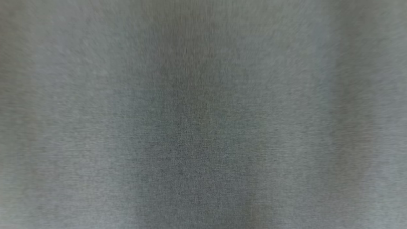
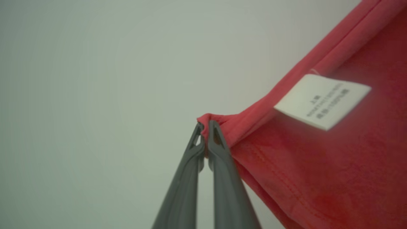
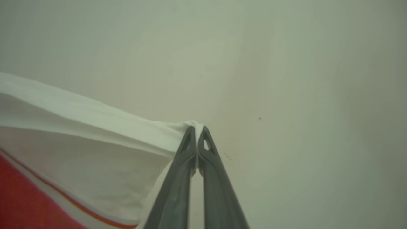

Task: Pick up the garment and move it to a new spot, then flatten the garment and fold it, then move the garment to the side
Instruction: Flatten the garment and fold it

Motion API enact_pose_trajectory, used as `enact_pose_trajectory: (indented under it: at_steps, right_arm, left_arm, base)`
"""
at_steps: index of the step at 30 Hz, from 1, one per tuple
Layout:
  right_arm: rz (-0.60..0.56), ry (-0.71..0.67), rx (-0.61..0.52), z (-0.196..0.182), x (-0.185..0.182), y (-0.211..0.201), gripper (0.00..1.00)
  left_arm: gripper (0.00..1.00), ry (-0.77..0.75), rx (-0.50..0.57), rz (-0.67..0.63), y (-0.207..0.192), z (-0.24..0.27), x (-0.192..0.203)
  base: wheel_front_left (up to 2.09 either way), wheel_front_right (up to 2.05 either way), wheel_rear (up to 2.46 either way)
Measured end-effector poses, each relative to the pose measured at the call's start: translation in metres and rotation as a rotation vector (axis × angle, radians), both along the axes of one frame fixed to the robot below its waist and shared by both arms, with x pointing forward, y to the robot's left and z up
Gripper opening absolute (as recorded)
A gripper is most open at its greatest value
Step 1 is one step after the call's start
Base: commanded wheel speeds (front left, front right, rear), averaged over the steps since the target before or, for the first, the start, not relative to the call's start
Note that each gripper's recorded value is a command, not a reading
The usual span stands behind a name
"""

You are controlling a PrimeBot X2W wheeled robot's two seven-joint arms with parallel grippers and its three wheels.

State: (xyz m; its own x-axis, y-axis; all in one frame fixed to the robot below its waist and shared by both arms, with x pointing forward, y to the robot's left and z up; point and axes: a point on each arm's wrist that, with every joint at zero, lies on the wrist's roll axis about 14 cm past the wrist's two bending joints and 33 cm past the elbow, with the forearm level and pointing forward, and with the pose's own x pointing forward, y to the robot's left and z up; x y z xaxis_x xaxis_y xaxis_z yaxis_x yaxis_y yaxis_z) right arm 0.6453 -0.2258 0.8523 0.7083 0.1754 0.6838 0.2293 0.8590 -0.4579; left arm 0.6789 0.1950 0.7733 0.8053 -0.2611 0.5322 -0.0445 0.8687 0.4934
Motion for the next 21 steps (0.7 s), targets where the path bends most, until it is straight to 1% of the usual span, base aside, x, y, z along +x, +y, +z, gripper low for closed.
enact_pose_trajectory:
  at_steps: [2, 4, 7, 8, 10, 13, 16, 18, 21]
  right_arm:
    - [-0.023, 0.005, -0.019, -0.008, 0.015, -0.002, 0.0]
    - [-0.03, 0.026, -0.013, -0.025, 0.033, -0.005, 0.0]
    - [-0.047, 0.12, -0.001, -0.08, 0.063, -0.012, 0.0]
    - [-0.063, 0.181, 0.008, -0.117, 0.078, -0.019, 0.0]
    - [-0.076, 0.231, 0.015, -0.147, 0.087, -0.026, 0.0]
    - [-0.092, 0.284, 0.017, -0.178, 0.092, -0.035, 0.0]
    - [-0.108, 0.354, 0.009, -0.21, 0.089, -0.044, 0.0]
    - [-0.102, 0.392, 0.026, -0.229, 0.081, -0.048, 0.0]
    - [-0.076, 0.444, 0.044, -0.252, 0.063, -0.048, 0.0]
  left_arm:
    - [0.0, -0.002, -0.021, -0.006, -0.001, -0.008, 0.015]
    - [0.0, 0.018, -0.036, -0.016, -0.005, -0.03, 0.031]
    - [0.0, 0.124, -0.06, -0.02, -0.008, -0.096, 0.056]
    - [0.0, 0.207, -0.085, -0.007, -0.003, -0.141, 0.066]
    - [0.0, 0.261, -0.097, 0.009, 0.003, -0.172, 0.071]
    - [0.0, 0.298, -0.121, 0.023, 0.01, -0.195, 0.073]
    - [0.0, 0.322, -0.16, 0.008, 0.008, -0.21, 0.067]
    - [0.0, 0.352, -0.173, -0.003, 0.005, -0.223, 0.058]
    - [0.0, 0.383, -0.252, -0.004, 0.008, -0.238, 0.04]
  base:
    - [0.0, 0.0, 0.0]
    - [0.0, 0.0, 0.0]
    - [0.0, 0.0, 0.0]
    - [0.0, 0.0, 0.0]
    - [0.0, 0.0, 0.0]
    - [0.0, 0.0, 0.0]
    - [0.0, 0.0, 0.0]
    - [0.0, 0.0, 0.0]
    - [0.0, 0.0, 0.0]
